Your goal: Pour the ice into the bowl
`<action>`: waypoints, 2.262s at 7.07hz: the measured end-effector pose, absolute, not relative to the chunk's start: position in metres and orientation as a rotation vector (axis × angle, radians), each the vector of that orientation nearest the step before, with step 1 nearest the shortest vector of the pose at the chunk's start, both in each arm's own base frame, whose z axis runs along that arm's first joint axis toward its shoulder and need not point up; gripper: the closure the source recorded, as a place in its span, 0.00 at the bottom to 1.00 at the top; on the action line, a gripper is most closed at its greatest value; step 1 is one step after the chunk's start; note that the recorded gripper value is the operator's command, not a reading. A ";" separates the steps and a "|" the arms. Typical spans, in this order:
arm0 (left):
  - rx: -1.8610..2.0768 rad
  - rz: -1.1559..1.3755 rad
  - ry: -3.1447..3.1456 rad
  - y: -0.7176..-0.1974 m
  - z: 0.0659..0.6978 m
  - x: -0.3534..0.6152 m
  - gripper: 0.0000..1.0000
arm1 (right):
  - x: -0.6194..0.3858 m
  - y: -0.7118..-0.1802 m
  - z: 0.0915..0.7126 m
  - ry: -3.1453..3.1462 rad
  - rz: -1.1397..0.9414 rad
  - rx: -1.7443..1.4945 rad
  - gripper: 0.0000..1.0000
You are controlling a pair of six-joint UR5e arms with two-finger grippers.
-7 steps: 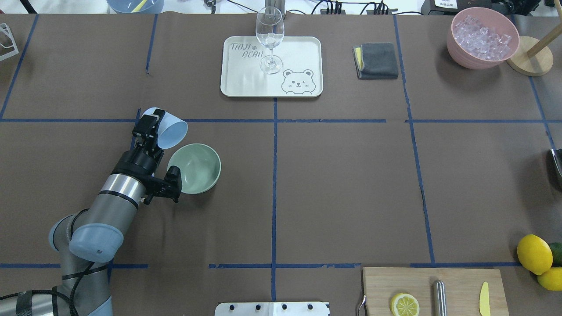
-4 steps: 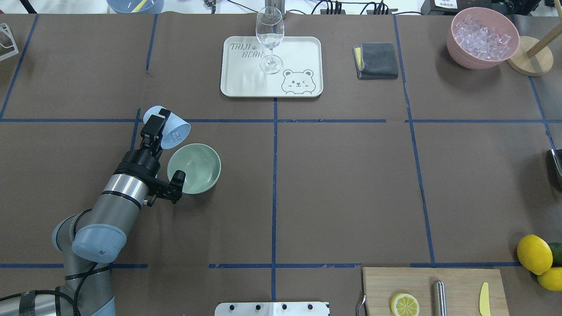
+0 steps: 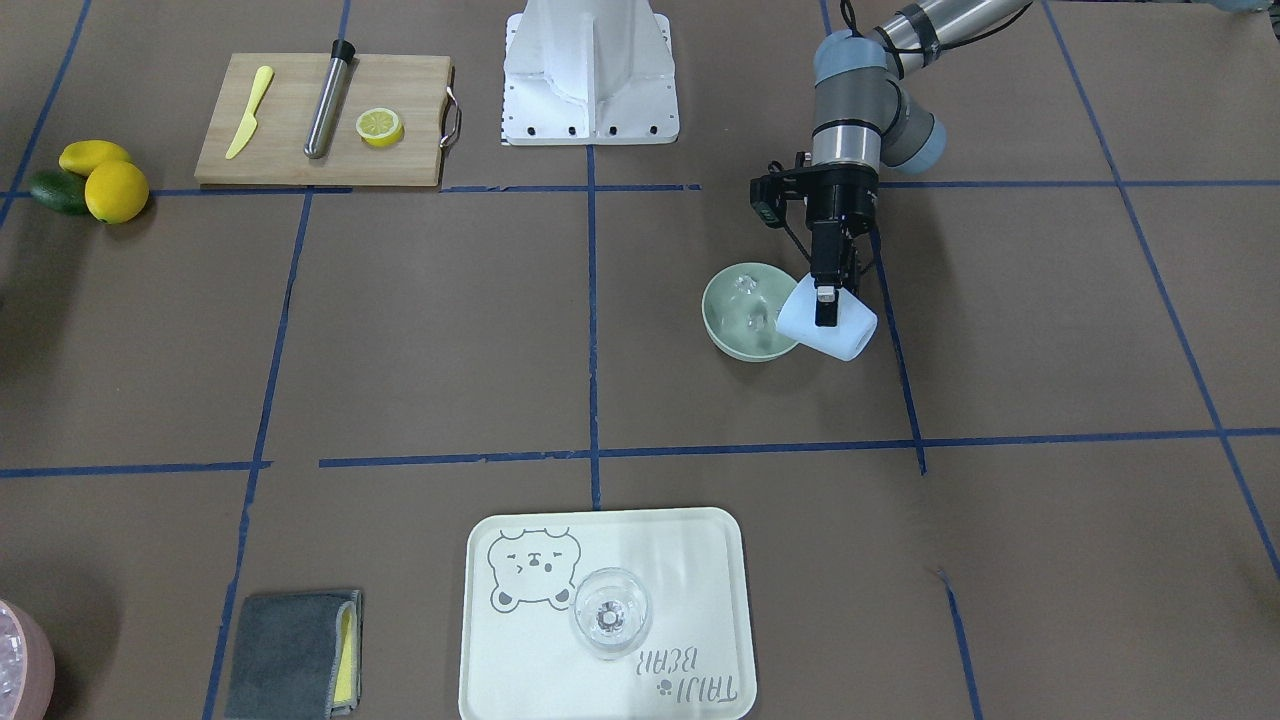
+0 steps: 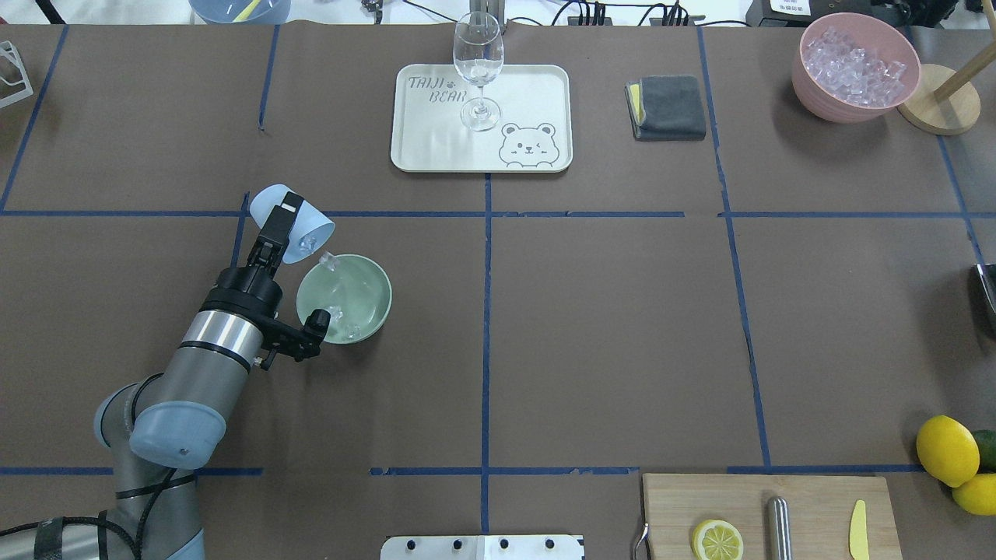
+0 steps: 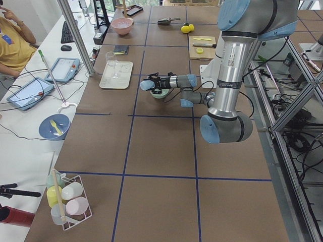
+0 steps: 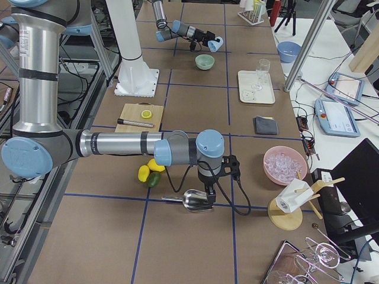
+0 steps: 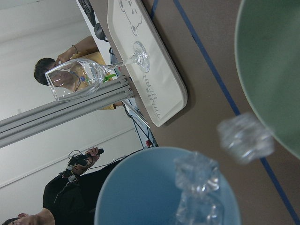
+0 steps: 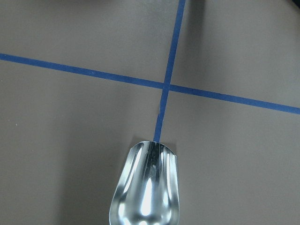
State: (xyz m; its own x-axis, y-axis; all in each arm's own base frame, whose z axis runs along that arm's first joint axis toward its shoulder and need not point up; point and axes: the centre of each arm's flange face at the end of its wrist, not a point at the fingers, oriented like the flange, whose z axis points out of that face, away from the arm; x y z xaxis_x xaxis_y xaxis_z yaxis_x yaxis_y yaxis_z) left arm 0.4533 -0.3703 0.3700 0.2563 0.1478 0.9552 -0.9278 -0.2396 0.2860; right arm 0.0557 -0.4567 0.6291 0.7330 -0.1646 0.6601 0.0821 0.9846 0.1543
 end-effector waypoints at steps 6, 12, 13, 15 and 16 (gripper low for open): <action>1.419 1.238 -0.808 -0.369 0.369 0.453 1.00 | 0.058 -0.456 0.629 -0.736 -0.132 0.120 0.00; 1.457 1.195 -0.785 -0.367 0.362 0.443 1.00 | 0.059 -0.456 0.629 -0.735 -0.130 0.122 0.00; 1.503 1.143 -0.754 -0.364 0.362 0.434 1.00 | 0.059 -0.456 0.628 -0.735 -0.130 0.123 0.00; 1.594 1.022 -0.664 -0.360 0.367 0.415 1.00 | 0.060 -0.456 0.628 -0.734 -0.130 0.124 0.00; 1.633 0.928 -0.559 -0.359 0.369 0.410 1.00 | 0.059 -0.456 0.628 -0.734 -0.130 0.124 0.00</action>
State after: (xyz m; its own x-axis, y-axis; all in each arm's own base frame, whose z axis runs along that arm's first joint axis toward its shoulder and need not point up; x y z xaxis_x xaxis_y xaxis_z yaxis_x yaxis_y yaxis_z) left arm 0.4100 -0.3589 0.3686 0.5785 0.1104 0.8082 -0.7659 -0.2673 0.5847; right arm 0.0594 -0.4560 0.6277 0.7352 -0.1615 0.6584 0.0748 0.9846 0.1580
